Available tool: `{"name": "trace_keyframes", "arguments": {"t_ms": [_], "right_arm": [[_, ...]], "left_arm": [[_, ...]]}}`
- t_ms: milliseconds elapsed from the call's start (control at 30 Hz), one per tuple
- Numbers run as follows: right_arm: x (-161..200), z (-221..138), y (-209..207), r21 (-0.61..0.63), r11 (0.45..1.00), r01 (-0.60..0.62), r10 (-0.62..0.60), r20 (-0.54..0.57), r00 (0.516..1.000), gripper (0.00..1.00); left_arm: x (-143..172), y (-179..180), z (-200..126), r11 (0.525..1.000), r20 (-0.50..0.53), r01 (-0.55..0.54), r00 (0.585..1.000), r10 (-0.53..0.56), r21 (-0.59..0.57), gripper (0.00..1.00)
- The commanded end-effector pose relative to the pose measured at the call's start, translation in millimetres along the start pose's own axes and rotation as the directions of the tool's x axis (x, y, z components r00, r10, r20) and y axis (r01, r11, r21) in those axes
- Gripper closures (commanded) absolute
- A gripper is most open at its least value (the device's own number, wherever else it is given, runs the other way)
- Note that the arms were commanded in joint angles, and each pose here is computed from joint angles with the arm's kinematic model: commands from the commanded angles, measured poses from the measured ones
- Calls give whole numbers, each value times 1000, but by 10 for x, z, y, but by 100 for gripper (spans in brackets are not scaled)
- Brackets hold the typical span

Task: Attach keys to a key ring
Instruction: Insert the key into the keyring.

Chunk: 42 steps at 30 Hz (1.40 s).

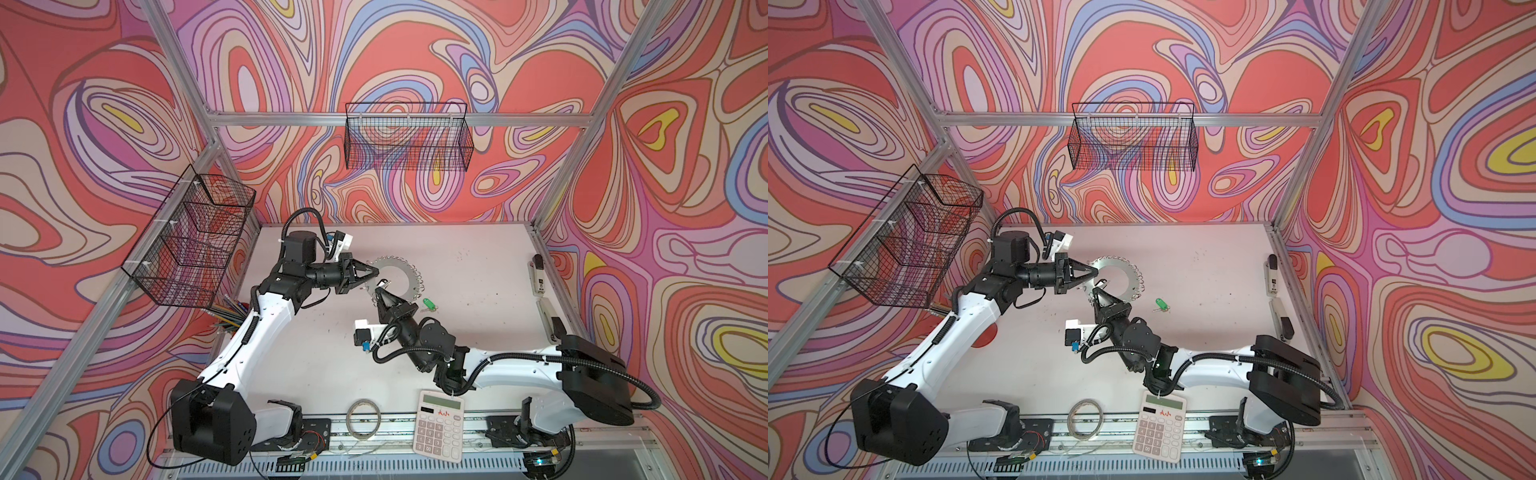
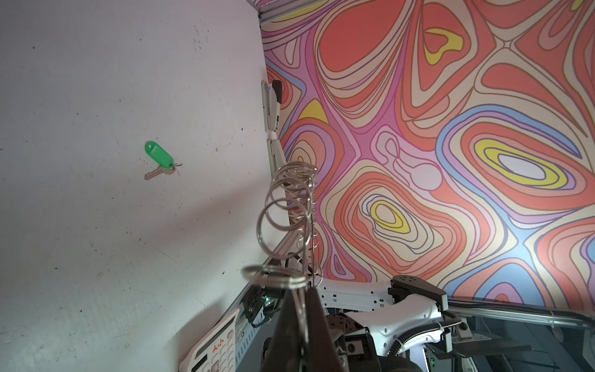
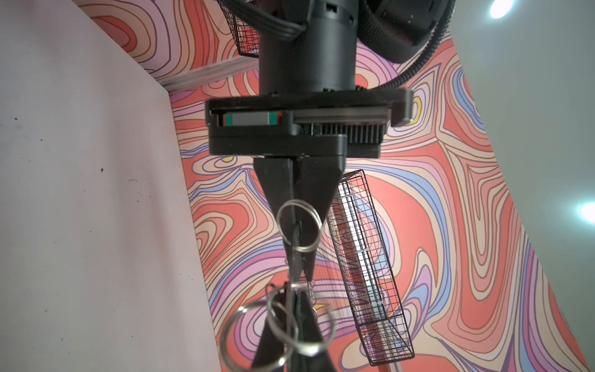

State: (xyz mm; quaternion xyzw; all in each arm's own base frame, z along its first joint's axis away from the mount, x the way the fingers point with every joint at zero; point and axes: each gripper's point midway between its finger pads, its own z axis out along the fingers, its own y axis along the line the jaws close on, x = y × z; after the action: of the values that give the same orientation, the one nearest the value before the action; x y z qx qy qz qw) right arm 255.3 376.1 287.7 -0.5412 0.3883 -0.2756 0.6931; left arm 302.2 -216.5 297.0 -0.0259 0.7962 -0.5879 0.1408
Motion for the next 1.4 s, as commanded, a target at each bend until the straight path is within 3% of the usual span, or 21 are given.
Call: {"name": "trace_keyframes", "arguments": {"t_ms": [0,33,67,133,200,300,367,467,600,667,833,933,1100,1167,1367], "right_arm": [[-53,-7,-33,-24,998,-66,66,10,998,100],[-44,-5,-16,-39,996,-76,76,2,997,100],[-39,-6,-10,-53,994,-92,92,-4,996,91],[-32,-19,8,-95,986,-134,133,-21,991,61],[-24,-57,-39,-123,973,-193,190,-35,981,40],[-33,-192,-120,-198,933,-299,294,-54,954,25],[-71,-305,-187,-265,873,-409,407,-65,911,19],[-105,-444,-378,-309,758,-574,572,-110,813,18],[-166,-547,-689,-327,551,-768,759,-187,624,18],[-152,-529,-846,-323,417,-850,835,-234,498,18],[235,-276,-1230,-308,-43,-950,940,-334,66,17],[438,-168,-1366,-305,-212,-929,930,-354,-96,16],[718,-42,-1121,-265,-407,-874,844,-474,-250,15],[687,-38,-1041,-298,-468,-832,822,-493,-286,15],[670,-42,-847,-322,-524,-788,799,-505,-325,17]], "left_arm": [[-28,-104,6,998,4,-40,999,39,40,100],[-46,-127,3,998,10,-41,999,41,51,100],[-68,-152,4,997,17,-41,999,40,68,100],[-127,-226,5,992,32,-37,999,33,119,100],[-184,-245,6,989,42,-30,999,24,145,100],[-274,-189,-3,991,67,-34,997,26,129,100],[-353,-157,-31,992,100,-47,994,36,114,100],[-481,-115,-75,993,159,-84,985,70,82,100],[-532,-223,-93,977,195,-170,970,142,132,100],[-512,-303,-110,963,200,-215,963,181,164,100],[-424,-521,-209,913,251,-323,932,262,248,100],[-384,-519,-224,912,254,-332,928,271,239,100],[-305,-585,-288,900,278,-379,907,315,217,100],[-292,-608,-306,901,289,-380,904,314,210,100],[-275,-599,-370,910,347,-379,887,305,170,100]]}}
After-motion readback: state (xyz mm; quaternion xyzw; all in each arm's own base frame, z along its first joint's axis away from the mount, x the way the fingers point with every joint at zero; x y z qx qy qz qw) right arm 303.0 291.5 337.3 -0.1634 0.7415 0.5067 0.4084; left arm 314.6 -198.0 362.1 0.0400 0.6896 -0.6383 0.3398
